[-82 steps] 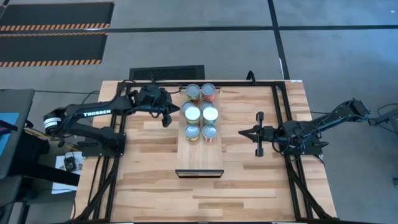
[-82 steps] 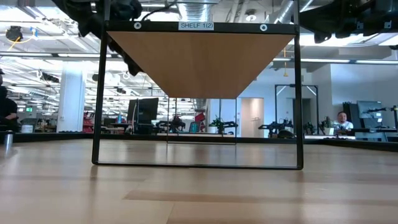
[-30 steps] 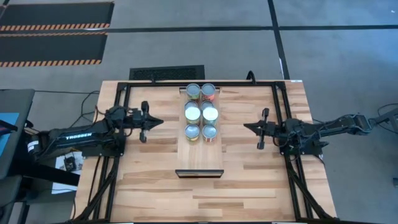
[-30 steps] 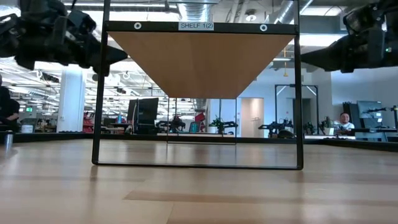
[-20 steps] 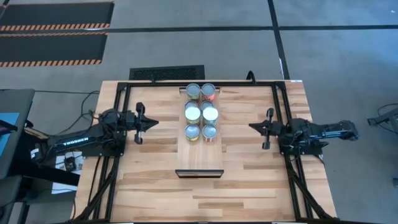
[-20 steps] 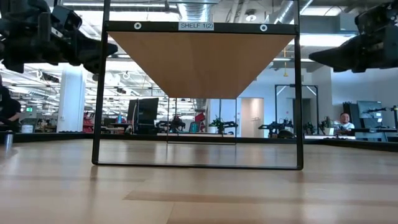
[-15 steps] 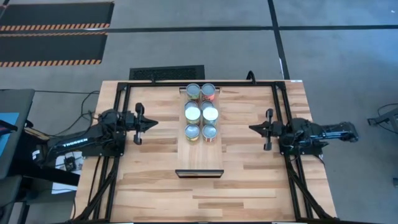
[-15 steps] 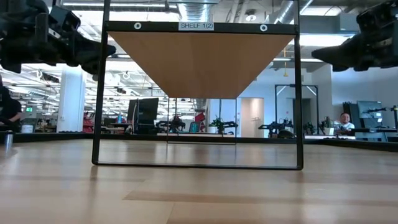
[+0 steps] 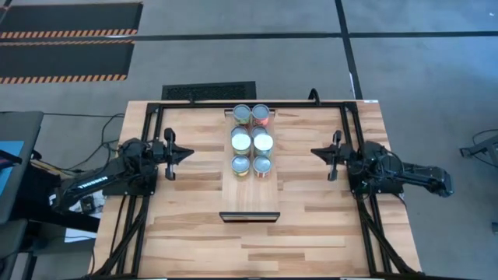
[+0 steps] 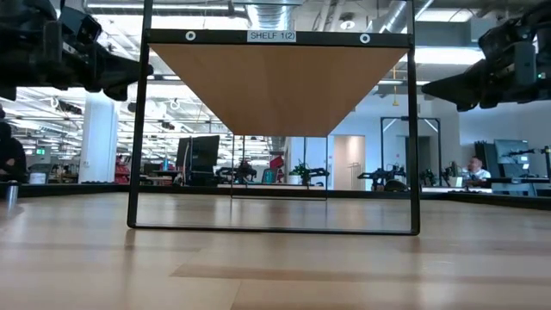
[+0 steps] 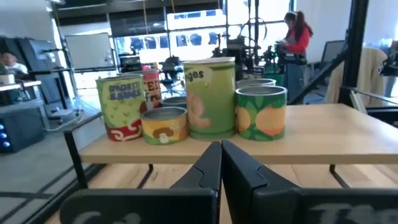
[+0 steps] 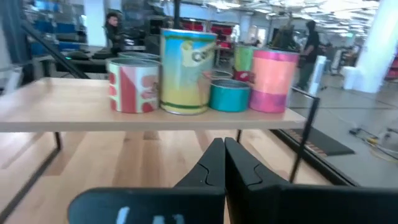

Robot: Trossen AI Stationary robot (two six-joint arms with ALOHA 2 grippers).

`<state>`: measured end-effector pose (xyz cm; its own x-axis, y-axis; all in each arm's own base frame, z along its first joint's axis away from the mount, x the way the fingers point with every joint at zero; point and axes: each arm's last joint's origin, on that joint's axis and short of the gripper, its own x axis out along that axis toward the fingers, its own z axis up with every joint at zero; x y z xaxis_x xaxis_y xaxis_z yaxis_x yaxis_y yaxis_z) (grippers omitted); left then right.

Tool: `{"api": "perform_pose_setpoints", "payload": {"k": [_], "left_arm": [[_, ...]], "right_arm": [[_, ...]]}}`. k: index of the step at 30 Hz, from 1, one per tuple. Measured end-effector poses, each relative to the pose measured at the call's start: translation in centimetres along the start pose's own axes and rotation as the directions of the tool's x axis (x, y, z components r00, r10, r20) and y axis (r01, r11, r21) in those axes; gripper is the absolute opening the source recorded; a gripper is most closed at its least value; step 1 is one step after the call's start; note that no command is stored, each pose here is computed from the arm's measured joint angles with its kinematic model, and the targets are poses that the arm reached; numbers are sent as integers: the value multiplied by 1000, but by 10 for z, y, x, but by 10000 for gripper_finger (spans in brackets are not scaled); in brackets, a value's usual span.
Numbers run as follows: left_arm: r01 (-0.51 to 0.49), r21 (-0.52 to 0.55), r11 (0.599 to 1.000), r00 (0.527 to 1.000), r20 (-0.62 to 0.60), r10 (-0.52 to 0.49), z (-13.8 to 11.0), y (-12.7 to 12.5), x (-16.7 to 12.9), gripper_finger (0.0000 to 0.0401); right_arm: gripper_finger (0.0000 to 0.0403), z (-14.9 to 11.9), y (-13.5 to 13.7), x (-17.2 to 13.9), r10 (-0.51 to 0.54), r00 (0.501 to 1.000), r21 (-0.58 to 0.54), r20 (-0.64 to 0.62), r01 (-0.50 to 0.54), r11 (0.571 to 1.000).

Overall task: Pick and place cans onto a shelf
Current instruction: Return to Home Position

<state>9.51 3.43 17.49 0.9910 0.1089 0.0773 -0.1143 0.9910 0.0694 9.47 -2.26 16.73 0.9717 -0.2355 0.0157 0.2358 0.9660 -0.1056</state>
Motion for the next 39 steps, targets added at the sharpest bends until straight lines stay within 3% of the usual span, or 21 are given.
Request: {"api": "perform_pose_setpoints", "payload": {"k": [9,20,26,39], "left_arm": [[6,-117,993,1000,-24,-9,-3,-2,-3,0],[-5,-128,992,999,-51,-1,-6,-1,-2,0],[-1,-46,999,999,-51,-1,-6,-1,-2,0],[-3,-71,998,999,-51,-1,-6,-1,-2,0]], "right_arm": [[12,-1,-5,0,-40,999,27,-9,41,999],[32,-1,-5,0,-43,999,86,-10,44,995],[32,-1,-5,0,-43,999,108,-10,44,993],[31,-1,-5,0,-43,999,105,-11,44,993]]}}
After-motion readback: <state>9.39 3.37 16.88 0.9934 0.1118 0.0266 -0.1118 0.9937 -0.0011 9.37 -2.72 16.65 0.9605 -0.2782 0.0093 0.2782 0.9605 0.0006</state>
